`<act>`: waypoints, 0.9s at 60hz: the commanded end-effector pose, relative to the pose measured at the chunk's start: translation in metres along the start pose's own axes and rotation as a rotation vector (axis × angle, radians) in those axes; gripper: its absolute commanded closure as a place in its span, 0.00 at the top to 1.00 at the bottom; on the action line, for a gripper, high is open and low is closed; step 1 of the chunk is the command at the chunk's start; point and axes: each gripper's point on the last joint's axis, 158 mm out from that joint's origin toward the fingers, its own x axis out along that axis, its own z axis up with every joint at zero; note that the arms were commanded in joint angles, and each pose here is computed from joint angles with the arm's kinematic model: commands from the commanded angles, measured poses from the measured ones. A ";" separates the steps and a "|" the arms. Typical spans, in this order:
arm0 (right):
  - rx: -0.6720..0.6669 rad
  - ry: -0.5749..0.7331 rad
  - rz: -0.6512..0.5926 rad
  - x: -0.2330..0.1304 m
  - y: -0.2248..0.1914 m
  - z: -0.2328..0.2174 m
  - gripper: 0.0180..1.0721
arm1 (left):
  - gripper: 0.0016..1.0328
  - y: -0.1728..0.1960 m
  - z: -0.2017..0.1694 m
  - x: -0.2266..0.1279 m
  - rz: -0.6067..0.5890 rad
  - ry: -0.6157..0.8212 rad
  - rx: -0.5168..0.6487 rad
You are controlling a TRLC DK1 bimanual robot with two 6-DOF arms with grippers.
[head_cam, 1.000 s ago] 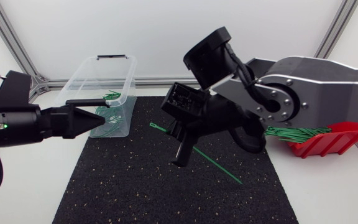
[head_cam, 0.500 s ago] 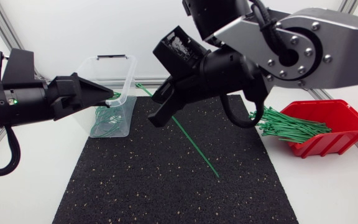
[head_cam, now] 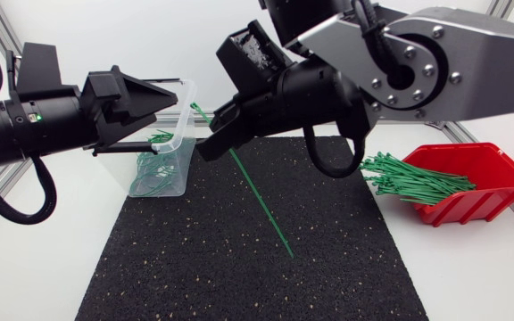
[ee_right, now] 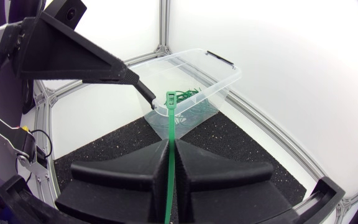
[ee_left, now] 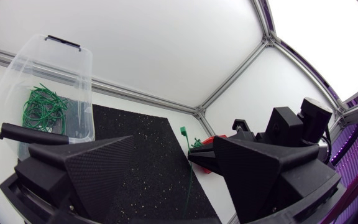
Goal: Take a green cable tie from the red box, thread the tail through the head to close it, then place it in the transparent bin on the left.
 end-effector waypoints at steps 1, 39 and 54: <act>0.030 -0.034 0.000 0.003 0.002 0.014 0.06 | 0.84 -0.007 -0.002 0.004 -0.026 0.006 -0.029; 0.076 -0.055 0.003 0.004 0.004 0.017 0.07 | 0.63 -0.025 -0.014 0.023 -0.096 0.022 -0.041; 0.077 -0.058 0.013 0.004 0.007 0.019 0.07 | 0.57 -0.020 -0.016 0.031 -0.091 0.024 -0.043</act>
